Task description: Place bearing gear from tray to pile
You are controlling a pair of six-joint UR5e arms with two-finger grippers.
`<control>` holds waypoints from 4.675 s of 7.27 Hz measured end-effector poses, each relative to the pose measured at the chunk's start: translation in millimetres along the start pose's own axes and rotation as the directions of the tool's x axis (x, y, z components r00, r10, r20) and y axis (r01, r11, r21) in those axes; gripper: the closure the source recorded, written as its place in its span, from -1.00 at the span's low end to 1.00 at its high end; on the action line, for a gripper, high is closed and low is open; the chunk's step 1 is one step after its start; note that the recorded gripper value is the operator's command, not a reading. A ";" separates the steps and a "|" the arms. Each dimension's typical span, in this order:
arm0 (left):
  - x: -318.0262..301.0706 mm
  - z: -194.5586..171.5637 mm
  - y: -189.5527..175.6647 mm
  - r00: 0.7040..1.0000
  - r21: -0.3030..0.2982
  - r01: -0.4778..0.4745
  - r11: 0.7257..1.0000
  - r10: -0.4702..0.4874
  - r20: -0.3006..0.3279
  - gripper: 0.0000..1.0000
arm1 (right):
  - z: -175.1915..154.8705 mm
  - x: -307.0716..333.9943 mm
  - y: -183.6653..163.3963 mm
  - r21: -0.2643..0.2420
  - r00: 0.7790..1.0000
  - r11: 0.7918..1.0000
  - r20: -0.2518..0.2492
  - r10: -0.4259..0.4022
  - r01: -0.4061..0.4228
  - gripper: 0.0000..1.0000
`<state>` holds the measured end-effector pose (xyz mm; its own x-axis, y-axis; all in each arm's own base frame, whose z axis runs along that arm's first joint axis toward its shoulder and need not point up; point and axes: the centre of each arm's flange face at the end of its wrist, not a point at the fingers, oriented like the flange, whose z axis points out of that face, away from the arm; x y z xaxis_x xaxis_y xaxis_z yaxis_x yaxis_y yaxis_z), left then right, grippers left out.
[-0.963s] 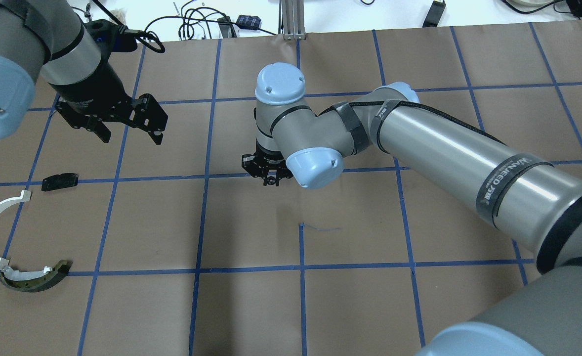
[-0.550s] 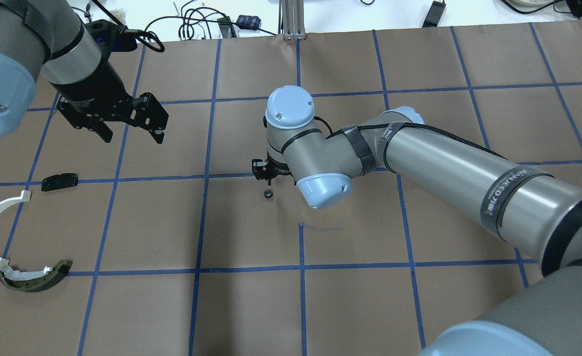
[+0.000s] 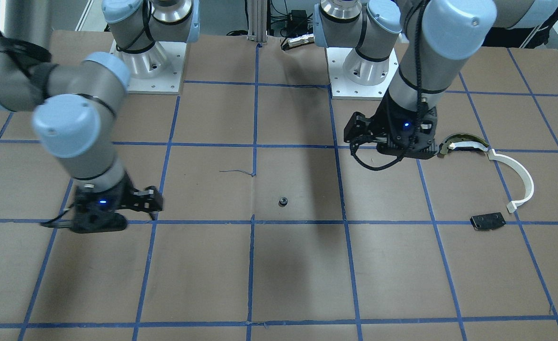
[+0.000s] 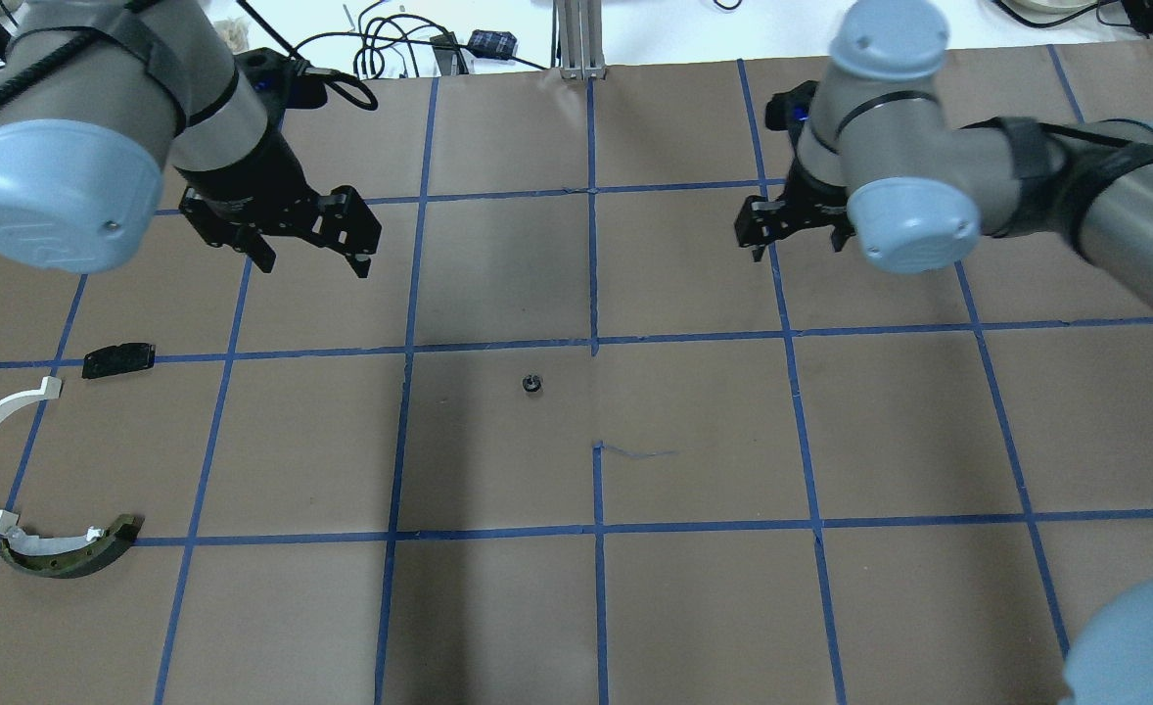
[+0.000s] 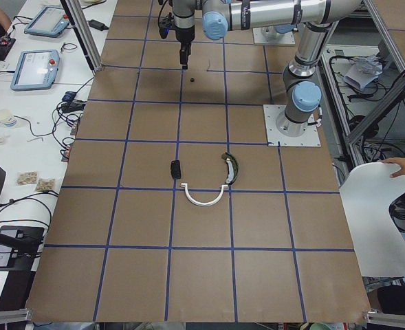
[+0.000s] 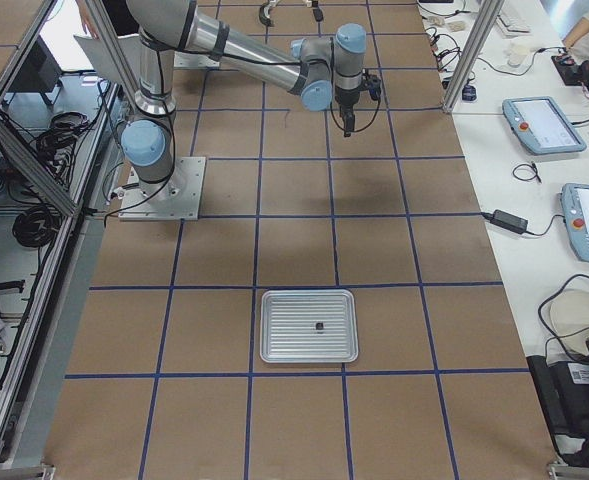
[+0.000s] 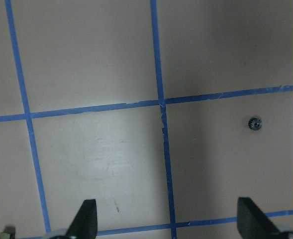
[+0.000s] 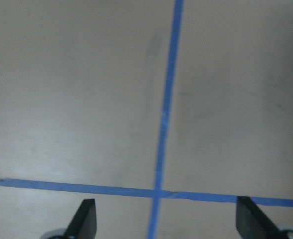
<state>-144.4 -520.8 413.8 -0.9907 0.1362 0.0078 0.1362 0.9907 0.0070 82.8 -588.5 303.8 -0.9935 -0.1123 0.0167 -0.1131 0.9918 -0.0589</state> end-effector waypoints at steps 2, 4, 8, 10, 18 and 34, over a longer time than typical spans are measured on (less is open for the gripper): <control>50.9 53.6 -27.0 0.999 0.011 -0.025 1.000 0.026 -0.036 -1.00 | -9.3 174.0 32.4 -0.039 0.999 0.999 0.000 -0.035 0.035 -1.00; 94.7 117.2 -41.3 0.996 -0.011 -0.075 0.997 0.074 -0.052 -1.00 | 1.4 332.1 79.9 -0.048 0.999 0.998 -0.006 -0.046 0.046 -1.00; 138.2 195.6 -44.3 0.985 -0.090 -0.168 0.982 0.164 -0.051 -1.00 | 85.4 506.1 147.8 -0.047 0.996 0.995 -0.029 -0.085 0.084 -1.00; 139.3 218.1 -38.8 0.981 -0.132 -0.192 0.972 0.187 -0.055 -0.93 | 104.9 517.0 151.6 -0.056 0.995 0.994 -0.033 -0.093 0.091 -0.48; 139.3 249.8 -36.7 0.975 -0.186 -0.220 0.958 0.212 -0.064 1.00 | 125.0 528.6 159.3 -0.086 0.993 0.989 -0.015 -0.120 0.118 0.10; -397.9 162.1 48.9 0.971 -0.207 0.235 0.950 -0.239 0.004 1.00 | 15.3 -178.2 -22.7 -0.169 0.932 0.946 0.193 0.306 -0.276 1.00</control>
<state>255.4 -525.3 249.0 -0.9945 -0.1047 0.0019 -0.1018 0.9713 0.2151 262.3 -592.0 286.9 -0.9626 0.1874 -0.1955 0.1686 0.9797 0.1088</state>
